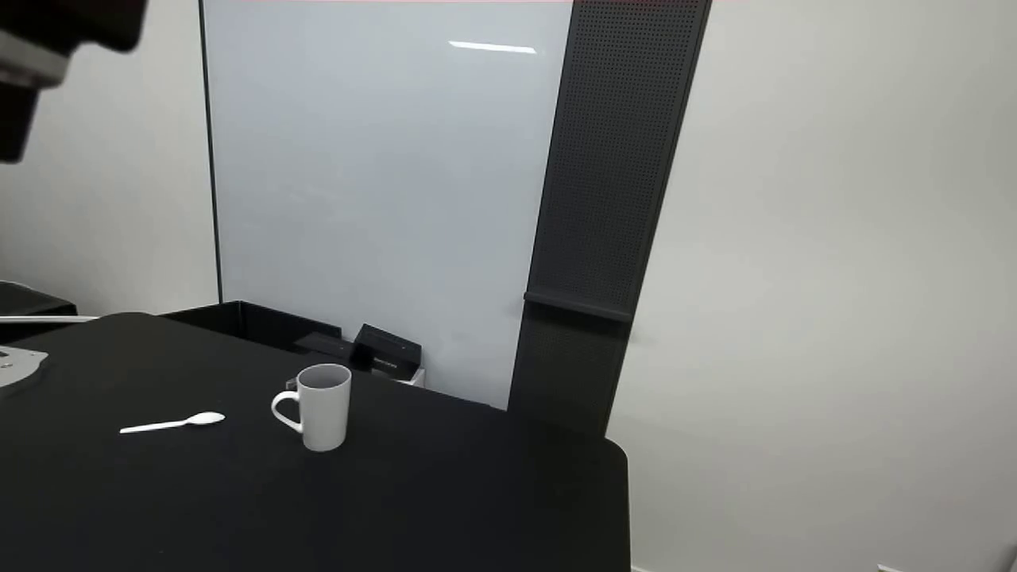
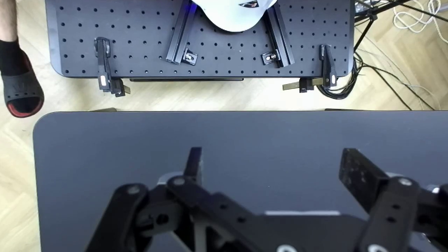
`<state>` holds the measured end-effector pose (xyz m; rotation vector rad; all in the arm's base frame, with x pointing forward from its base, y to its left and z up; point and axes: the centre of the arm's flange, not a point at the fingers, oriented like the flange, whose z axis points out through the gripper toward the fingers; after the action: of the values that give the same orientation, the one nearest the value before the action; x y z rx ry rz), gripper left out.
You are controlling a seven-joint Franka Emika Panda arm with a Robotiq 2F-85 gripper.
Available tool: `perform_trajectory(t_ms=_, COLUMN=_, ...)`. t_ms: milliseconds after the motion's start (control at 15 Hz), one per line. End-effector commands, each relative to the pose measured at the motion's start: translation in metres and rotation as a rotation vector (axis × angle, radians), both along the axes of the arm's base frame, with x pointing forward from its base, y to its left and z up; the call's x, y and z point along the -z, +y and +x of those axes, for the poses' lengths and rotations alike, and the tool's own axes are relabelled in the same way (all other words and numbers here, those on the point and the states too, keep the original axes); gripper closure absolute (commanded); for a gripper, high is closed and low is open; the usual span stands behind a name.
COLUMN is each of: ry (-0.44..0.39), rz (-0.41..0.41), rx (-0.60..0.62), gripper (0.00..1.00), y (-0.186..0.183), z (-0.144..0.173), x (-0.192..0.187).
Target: Take the white spoon from the table and place it in the white cup
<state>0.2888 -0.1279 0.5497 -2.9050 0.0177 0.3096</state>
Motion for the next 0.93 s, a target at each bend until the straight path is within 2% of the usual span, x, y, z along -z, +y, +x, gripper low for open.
perform_trajectory(t_ms=0, ry=-0.031, rz=-0.011, rx=0.007, gripper=0.00, y=0.014, z=0.030, x=0.009)
perform_trajectory(t_ms=267, ry=-0.153, rz=-0.002, rx=0.074, gripper=0.00, y=0.042, z=0.079, x=0.031)
perform_trajectory(t_ms=400, ry=-0.227, rz=0.002, rx=0.144, gripper=0.00, y=0.055, z=0.103, x=0.045)
perform_trajectory(t_ms=600, ry=-0.248, rz=0.009, rx=0.302, gripper=0.00, y=0.079, z=0.135, x=0.065)
perform_trajectory(t_ms=867, ry=-0.197, rz=-0.042, rx=0.481, gripper=0.00, y=0.121, z=0.175, x=0.092)
